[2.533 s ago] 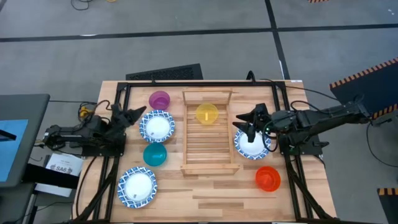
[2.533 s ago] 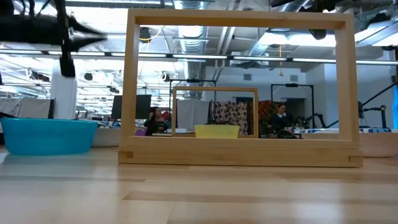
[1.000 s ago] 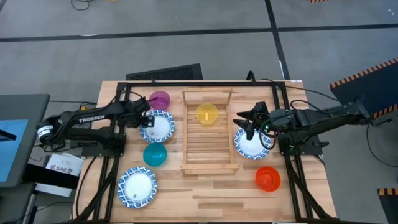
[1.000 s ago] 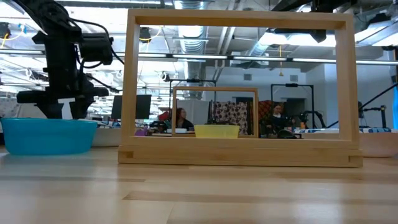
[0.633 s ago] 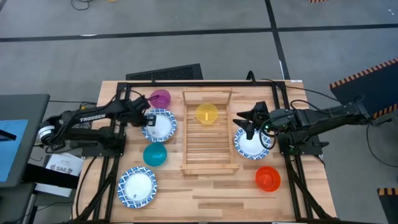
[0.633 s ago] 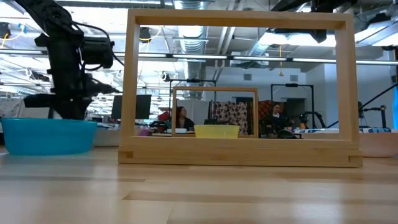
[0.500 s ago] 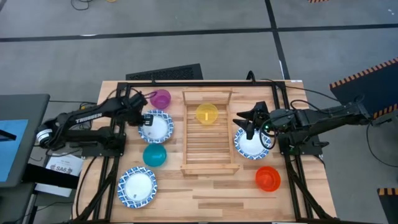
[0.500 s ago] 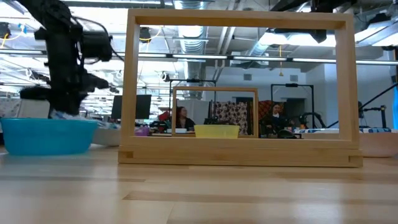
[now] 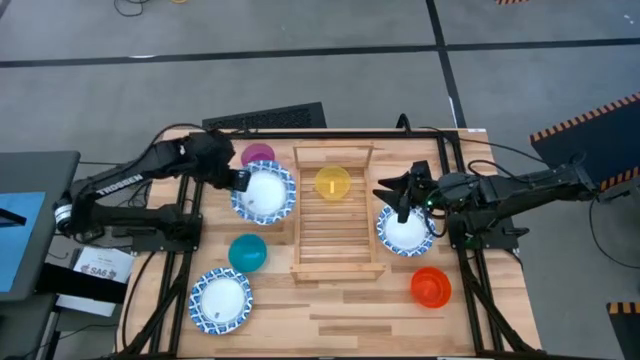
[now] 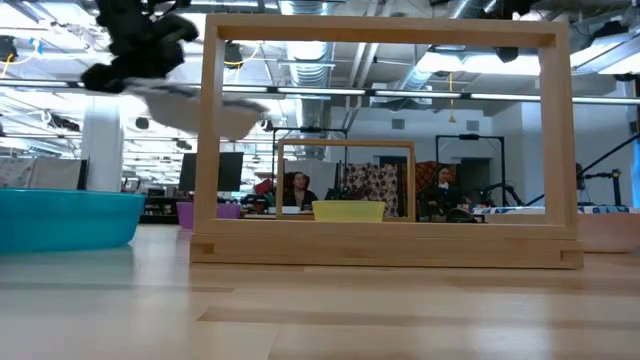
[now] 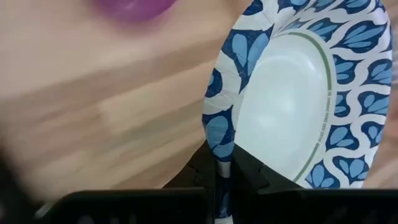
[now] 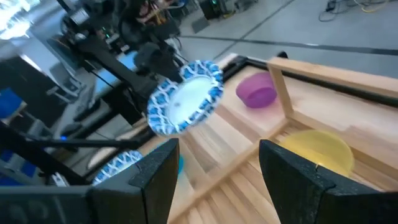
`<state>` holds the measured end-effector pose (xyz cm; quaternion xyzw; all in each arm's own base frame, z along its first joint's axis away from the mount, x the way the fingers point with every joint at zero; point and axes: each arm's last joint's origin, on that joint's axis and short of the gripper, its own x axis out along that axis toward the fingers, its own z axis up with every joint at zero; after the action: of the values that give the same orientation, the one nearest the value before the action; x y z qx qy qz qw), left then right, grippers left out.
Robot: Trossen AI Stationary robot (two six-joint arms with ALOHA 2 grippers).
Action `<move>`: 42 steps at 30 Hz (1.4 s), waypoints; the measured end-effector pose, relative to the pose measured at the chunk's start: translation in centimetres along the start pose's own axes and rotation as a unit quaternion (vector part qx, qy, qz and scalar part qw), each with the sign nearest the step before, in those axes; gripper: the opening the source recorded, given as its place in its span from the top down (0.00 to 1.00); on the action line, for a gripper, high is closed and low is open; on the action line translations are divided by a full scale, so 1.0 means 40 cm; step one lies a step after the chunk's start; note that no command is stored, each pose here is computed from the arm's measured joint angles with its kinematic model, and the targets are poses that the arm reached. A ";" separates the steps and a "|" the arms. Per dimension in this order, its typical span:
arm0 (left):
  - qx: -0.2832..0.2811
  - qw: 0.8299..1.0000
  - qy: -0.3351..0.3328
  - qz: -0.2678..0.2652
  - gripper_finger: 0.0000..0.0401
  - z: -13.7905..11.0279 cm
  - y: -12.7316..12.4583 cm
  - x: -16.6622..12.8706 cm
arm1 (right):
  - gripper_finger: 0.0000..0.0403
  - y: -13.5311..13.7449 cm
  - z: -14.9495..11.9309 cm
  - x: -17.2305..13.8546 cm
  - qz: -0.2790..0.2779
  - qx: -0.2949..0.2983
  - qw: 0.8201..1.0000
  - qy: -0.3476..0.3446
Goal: Place and stack bowls onto a shelf
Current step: Put the top left blue patterned bowl on the shelf
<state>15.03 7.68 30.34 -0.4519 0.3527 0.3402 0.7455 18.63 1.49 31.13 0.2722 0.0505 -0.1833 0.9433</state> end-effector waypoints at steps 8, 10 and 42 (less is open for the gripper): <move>0.046 0.998 -0.021 -0.036 1.00 -0.007 -0.142 0.098 | 0.38 0.004 0.006 0.000 0.009 0.006 1.000 -0.012; 0.055 0.997 -0.018 -0.052 1.00 -0.014 -0.180 0.143 | 0.38 0.005 0.007 0.000 0.009 0.006 1.000 -0.012; 0.026 0.994 0.038 -0.095 0.89 -0.143 -0.326 0.511 | 0.38 0.005 0.007 0.000 0.009 0.007 1.000 -0.013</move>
<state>35.20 1.62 17.01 -0.4765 0.3449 0.2408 0.7720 18.69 1.50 31.47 0.2767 0.0341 -0.1785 0.9436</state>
